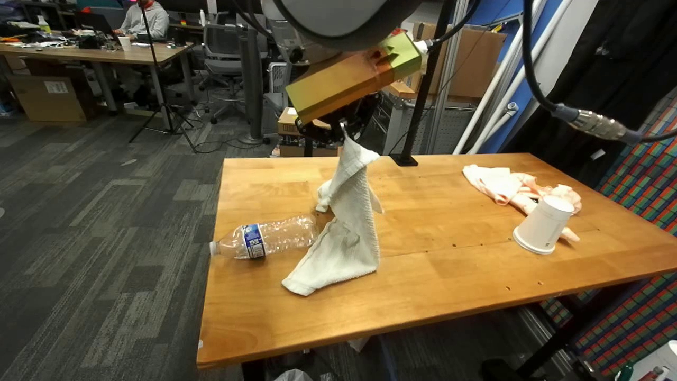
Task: Fold the towel diagonally twice
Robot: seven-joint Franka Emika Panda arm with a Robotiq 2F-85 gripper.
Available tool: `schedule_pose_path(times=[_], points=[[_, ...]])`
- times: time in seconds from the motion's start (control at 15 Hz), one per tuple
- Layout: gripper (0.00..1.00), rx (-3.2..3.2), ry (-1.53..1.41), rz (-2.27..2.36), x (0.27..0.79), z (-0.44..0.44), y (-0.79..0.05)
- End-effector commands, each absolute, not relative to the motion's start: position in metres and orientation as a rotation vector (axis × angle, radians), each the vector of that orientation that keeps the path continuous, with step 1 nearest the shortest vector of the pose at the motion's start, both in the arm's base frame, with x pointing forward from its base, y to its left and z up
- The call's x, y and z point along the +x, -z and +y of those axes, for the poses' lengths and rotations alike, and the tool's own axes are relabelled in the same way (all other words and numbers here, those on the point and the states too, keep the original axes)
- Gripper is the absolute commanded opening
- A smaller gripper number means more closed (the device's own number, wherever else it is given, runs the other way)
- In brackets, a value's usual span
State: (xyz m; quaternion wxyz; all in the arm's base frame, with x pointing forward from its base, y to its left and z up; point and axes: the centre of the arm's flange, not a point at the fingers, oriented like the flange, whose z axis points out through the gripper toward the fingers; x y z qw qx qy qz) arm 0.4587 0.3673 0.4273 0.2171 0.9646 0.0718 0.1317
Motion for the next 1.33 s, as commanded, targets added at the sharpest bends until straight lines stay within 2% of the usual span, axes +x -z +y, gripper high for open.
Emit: schedule_pose_path(times=[0.0, 0.53, 0.6, 0.67, 0.73, 0.87, 1.27], points=[[0.02, 2.842, -0.271, 0.126, 0.450, 0.382, -0.437], [0.02, 3.084, -0.017, 0.000, 0.433, 0.402, -0.430], [0.05, 3.091, -0.007, -0.020, 0.433, 0.403, -0.430], [0.32, 3.100, 0.004, -0.021, 0.433, 0.403, -0.429], [0.35, 3.101, 0.009, -0.025, 0.432, 0.404, -0.429], [0.47, 3.111, 0.030, -0.036, 0.432, 0.403, -0.428], [0.94, 3.140, 0.053, -0.060, 0.432, 0.401, -0.428]])
